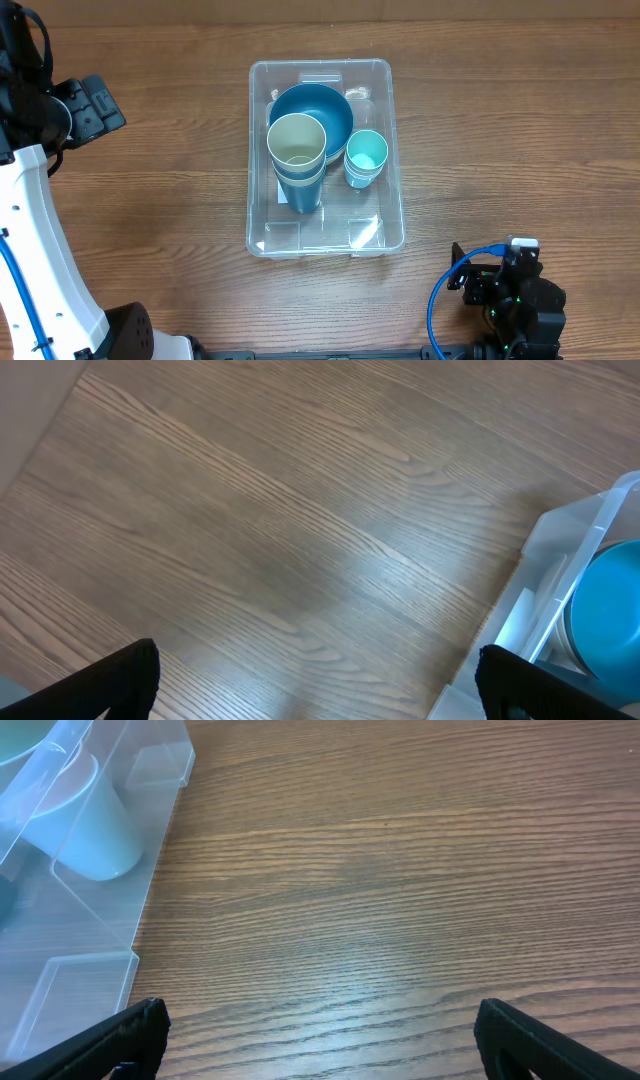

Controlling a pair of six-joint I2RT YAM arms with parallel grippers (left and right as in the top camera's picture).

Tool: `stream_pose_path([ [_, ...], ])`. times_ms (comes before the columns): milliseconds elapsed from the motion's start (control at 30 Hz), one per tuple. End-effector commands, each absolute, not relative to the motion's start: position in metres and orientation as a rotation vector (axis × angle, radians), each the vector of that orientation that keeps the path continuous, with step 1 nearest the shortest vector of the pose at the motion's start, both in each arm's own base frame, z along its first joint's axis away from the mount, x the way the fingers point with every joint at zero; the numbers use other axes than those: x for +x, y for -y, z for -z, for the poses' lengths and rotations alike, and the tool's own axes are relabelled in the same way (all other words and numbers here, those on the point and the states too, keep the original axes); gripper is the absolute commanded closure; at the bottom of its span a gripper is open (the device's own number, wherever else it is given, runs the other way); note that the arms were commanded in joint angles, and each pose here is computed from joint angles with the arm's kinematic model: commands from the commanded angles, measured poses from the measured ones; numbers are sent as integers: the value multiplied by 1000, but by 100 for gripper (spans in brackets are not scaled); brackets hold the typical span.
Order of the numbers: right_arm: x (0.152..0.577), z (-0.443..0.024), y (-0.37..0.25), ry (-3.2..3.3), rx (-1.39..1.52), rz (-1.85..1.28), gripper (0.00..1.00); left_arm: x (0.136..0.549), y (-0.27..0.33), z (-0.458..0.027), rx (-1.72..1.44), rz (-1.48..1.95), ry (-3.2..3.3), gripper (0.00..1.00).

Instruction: Pack container

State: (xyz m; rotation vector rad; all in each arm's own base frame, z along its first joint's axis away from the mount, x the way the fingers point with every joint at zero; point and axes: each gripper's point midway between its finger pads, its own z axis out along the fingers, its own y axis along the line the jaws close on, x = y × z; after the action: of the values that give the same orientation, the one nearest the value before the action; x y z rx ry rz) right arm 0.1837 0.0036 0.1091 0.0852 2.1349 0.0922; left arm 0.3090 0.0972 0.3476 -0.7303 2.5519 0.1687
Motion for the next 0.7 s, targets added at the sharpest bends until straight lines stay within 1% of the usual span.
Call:
stream_pose_path([
  [0, 184, -110, -6, -2125, 71, -105, 0, 309, -96, -355, -716, -161, -2528, 0],
  [100, 184, -110, -6, -2124, 72, -105, 0, 320, -100, -362, -710, -167, -2472, 0],
  [167, 184, -110, -6, -2125, 72, -105, 0, 336, -98, -367, -685, -121, -2418, 0],
  [267, 184, -110, -6, -2125, 71, -105, 0, 362, -84, -373, -562, -30, -2346, 0],
  [367, 184, -110, -6, -2125, 72, -105, 0, 373, -69, -375, -450, 22, -2292, 0],
  [500, 184, -110, -6, -2125, 72, -105, 0, 372, -49, -379, -318, 30, -2207, 0],
  [667, 184, -110, -6, -2125, 72, -105, 0, 350, -34, -377, -210, 19, -2099, 0],
])
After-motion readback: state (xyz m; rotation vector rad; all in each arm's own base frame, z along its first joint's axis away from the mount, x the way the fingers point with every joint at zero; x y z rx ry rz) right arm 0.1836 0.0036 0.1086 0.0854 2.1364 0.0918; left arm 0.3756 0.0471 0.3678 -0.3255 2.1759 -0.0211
